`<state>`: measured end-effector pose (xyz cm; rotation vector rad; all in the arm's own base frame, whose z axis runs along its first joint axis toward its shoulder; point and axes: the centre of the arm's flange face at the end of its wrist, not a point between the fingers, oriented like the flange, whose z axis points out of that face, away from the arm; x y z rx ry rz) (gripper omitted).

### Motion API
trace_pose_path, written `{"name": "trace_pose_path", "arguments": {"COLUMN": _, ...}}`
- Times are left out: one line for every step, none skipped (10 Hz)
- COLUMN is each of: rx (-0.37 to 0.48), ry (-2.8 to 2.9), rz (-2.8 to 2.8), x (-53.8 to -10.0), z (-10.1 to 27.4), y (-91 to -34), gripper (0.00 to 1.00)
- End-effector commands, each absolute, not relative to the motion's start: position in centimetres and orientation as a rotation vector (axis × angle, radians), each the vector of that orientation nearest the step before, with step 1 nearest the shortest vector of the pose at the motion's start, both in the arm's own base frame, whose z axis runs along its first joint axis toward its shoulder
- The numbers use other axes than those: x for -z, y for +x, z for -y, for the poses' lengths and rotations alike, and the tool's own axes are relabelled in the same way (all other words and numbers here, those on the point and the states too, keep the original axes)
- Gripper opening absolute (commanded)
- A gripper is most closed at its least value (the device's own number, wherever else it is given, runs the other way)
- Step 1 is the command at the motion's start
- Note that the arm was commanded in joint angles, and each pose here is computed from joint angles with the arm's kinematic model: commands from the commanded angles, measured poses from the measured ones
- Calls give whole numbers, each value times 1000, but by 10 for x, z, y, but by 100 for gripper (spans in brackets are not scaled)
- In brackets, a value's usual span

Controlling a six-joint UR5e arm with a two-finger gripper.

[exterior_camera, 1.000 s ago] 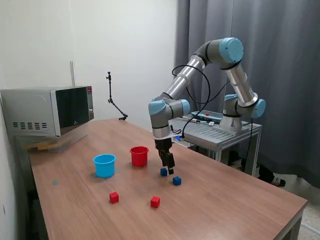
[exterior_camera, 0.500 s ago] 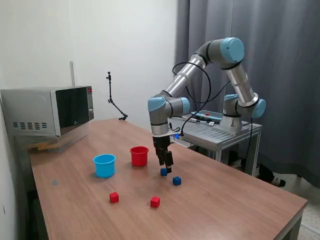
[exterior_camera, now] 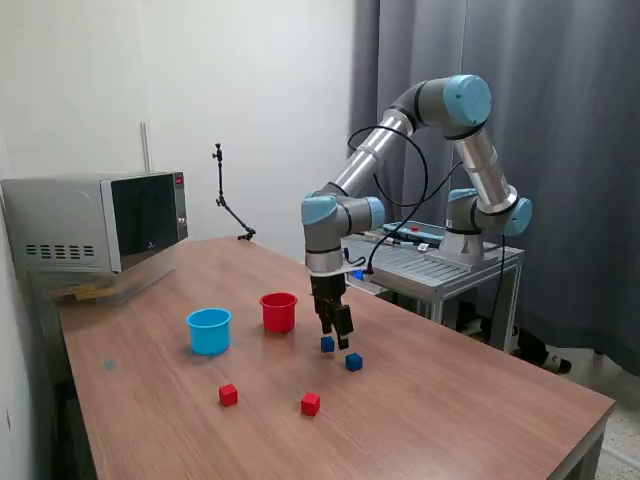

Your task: Place red objects in the red bin, and blue objects in the blue bin.

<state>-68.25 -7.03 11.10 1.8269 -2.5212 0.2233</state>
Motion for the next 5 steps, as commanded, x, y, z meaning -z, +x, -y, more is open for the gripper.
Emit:
{"name": "trace_pose_path", "arguments": {"rx": -226, "ry": 1830, "rz": 2521, "x": -109, "z": 72, "y": -680, "gripper": 100}}
{"name": "trace_pose_path", "arguments": {"rx": -225, "ry": 1830, "rz": 2520, "x": -109, "z": 72, "y": -681, "gripper": 100}}
{"name": "trace_pose_path", "arguments": {"rx": -230, "ry": 1831, "rz": 2523, "x": -108, "z": 72, "y": -679, "gripper": 100}}
{"name": "trace_pose_path", "arguments": {"rx": -226, "ry": 1834, "rz": 2523, "x": -107, "z": 72, "y": -679, "gripper": 100}}
{"name": "trace_pose_path", "arguments": {"rx": -228, "ry": 1833, "rz": 2525, "x": -106, "z": 72, "y": -679, "gripper": 100}}
